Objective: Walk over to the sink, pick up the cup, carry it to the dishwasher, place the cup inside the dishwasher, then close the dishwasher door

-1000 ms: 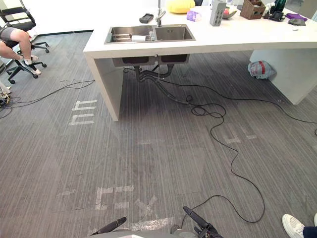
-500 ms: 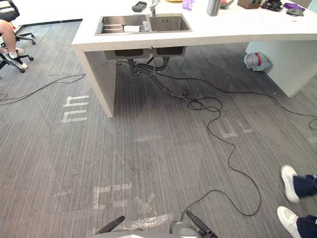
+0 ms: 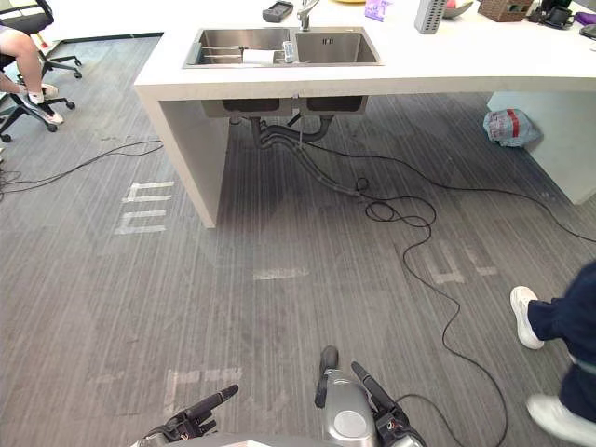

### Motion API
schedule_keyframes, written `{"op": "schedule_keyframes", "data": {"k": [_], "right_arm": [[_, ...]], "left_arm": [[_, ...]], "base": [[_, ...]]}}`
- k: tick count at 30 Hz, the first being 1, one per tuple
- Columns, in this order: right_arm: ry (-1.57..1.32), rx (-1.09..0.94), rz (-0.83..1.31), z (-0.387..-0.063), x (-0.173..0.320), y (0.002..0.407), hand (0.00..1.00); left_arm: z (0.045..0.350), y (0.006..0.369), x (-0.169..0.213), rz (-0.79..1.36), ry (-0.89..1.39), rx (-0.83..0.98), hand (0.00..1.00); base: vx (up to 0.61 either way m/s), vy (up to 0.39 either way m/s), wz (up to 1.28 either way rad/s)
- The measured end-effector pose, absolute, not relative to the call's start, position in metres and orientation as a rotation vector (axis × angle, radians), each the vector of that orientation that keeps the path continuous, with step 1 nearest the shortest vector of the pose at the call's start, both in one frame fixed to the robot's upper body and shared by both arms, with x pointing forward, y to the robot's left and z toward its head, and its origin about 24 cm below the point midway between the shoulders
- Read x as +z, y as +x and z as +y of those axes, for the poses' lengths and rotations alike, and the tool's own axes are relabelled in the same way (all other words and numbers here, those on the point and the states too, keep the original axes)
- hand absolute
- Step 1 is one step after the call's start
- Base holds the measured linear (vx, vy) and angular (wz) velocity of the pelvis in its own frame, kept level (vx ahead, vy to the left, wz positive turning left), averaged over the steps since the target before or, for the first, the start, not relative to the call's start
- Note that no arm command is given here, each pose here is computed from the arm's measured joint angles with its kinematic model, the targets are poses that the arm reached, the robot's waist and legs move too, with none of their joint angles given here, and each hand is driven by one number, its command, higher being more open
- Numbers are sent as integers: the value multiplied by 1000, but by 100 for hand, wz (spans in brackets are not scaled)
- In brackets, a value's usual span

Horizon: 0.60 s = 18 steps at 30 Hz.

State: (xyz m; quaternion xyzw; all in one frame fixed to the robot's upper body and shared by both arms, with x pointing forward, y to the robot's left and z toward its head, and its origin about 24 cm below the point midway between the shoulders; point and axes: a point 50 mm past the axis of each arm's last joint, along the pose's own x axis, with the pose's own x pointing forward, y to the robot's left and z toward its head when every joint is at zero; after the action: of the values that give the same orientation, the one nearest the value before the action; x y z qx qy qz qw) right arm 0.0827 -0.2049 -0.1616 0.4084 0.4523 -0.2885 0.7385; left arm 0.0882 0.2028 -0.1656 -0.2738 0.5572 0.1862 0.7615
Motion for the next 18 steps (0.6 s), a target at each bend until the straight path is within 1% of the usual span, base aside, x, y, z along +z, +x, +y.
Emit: {"op": "schedule_keyframes", "data": {"k": [1,2,4,6,9,11,14,18], "right_arm": [[910,-659,1003,-203,-163,80,100],[923,-687,1019,-202,-164,76,100],[902,-689,1027,-207,-164,72,100],[800,-676,1052,-219,-164,68,100],[751,-639,1089,-219,-165,73,100],[710,-604,1099,-220,-164,80,100],[713,-610,1085,-221,-164,79,100],[711,-601,1098,-220,-164,76,100]], "left_arm": [[205,86,-166,1204,-607,428,100],[209,93,-163,1149,-648,458,100],[203,98,-162,1103,-691,471,100],[196,102,-162,1061,-715,465,100],[193,112,-158,1005,-731,440,100],[191,116,-155,951,-760,444,100],[189,118,-153,909,-773,457,100],[194,125,-148,797,-700,470,100]], "base": [[545,-277,-3],[642,-315,-1],[524,-208,7],[544,-77,-8],[420,-1,-58],[454,99,-88],[428,205,-59],[506,266,7]]}}
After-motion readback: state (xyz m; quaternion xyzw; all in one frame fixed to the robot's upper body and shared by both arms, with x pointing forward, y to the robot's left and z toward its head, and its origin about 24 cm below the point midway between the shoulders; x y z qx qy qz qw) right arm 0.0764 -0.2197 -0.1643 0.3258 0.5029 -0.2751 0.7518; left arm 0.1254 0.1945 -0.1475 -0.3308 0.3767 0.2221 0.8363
